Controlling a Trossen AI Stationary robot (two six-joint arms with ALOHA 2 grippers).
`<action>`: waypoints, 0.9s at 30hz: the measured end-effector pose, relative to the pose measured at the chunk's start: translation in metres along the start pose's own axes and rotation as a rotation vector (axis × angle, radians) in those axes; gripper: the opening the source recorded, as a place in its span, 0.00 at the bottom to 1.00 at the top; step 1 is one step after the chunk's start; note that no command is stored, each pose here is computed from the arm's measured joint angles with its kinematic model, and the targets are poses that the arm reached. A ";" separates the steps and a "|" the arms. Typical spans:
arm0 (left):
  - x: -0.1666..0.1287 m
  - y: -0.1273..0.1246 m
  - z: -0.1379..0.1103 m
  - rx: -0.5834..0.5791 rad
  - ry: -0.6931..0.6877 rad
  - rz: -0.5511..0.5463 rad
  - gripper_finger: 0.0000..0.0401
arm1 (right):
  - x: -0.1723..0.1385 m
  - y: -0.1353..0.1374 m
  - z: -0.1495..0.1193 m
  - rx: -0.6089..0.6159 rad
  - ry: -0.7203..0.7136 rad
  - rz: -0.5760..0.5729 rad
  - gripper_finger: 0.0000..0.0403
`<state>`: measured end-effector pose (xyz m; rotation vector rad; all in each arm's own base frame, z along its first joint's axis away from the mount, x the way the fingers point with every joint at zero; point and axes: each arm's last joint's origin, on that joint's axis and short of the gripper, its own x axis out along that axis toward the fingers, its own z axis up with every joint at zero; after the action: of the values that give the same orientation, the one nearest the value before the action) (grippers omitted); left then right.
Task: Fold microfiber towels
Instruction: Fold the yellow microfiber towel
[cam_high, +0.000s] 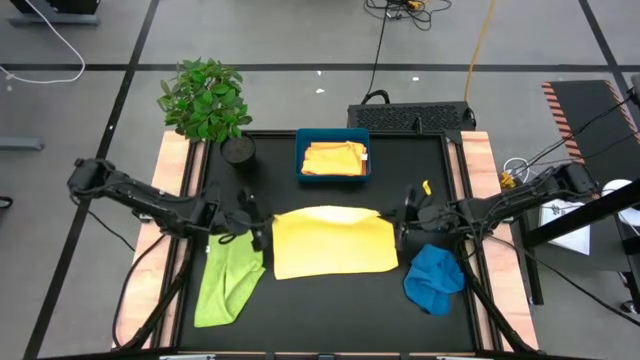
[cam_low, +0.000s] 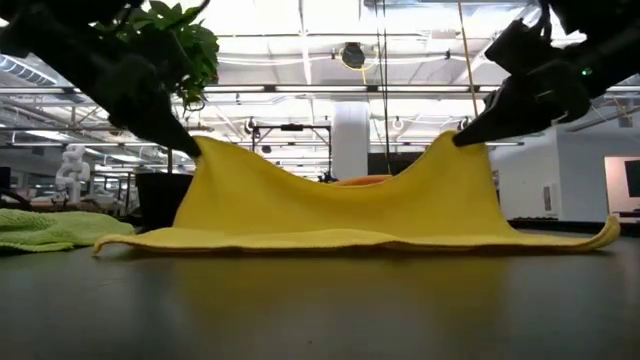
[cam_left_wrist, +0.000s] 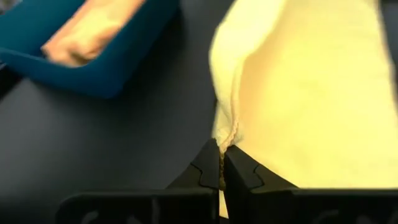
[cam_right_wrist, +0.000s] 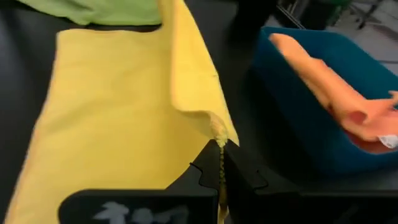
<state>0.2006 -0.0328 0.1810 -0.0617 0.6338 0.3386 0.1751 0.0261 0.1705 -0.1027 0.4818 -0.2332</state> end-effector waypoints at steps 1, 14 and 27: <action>-0.002 -0.003 -0.001 0.011 -0.001 -0.015 0.01 | -0.001 0.001 0.000 -0.003 -0.001 0.014 0.00; -0.023 -0.041 -0.016 0.101 0.007 -0.215 0.01 | -0.013 0.029 -0.007 0.033 0.062 0.311 0.00; 0.007 -0.069 -0.043 0.121 0.169 -0.343 0.02 | -0.020 0.038 -0.019 0.064 0.175 0.345 0.00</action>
<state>0.2038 -0.1032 0.1393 -0.0824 0.7958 -0.0371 0.1560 0.0666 0.1569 0.0646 0.6561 0.0814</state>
